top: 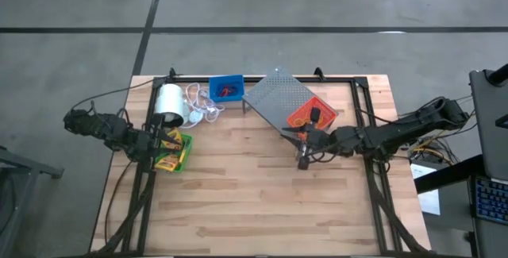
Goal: Pick & Place Office Desk Supplies
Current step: Put the green bin on the shelf
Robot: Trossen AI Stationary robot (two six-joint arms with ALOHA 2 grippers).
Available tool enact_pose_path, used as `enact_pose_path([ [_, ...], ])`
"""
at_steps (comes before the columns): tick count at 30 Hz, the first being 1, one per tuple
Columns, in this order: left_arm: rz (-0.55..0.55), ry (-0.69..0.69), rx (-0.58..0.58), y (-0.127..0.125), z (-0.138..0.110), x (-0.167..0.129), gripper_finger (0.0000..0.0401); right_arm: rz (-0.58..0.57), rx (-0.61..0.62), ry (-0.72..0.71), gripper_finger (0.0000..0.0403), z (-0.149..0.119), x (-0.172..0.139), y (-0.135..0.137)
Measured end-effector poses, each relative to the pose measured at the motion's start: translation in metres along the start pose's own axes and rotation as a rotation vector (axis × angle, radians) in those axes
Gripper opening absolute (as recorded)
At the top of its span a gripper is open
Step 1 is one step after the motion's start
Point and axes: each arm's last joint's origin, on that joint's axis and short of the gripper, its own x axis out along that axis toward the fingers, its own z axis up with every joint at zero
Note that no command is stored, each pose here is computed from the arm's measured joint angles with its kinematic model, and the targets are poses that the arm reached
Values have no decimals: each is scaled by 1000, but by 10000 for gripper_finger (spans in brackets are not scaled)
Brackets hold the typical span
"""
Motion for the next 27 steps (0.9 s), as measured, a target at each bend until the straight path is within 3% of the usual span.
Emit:
enact_pose_path([
  [9,7,-19,11,1,2,0,91,0,0,0,68,0,0,0],
  [16,33,-216,-249,9,25,1,91,0,0,1,75,0,0,0],
  [20,112,-148,-327,15,33,3,91,1,-4,7,81,-1,0,0],
  [24,99,-95,-392,19,48,10,91,1,-4,7,84,-1,0,0],
  [27,102,-29,-505,23,61,15,91,1,-4,7,84,-1,0,0],
])
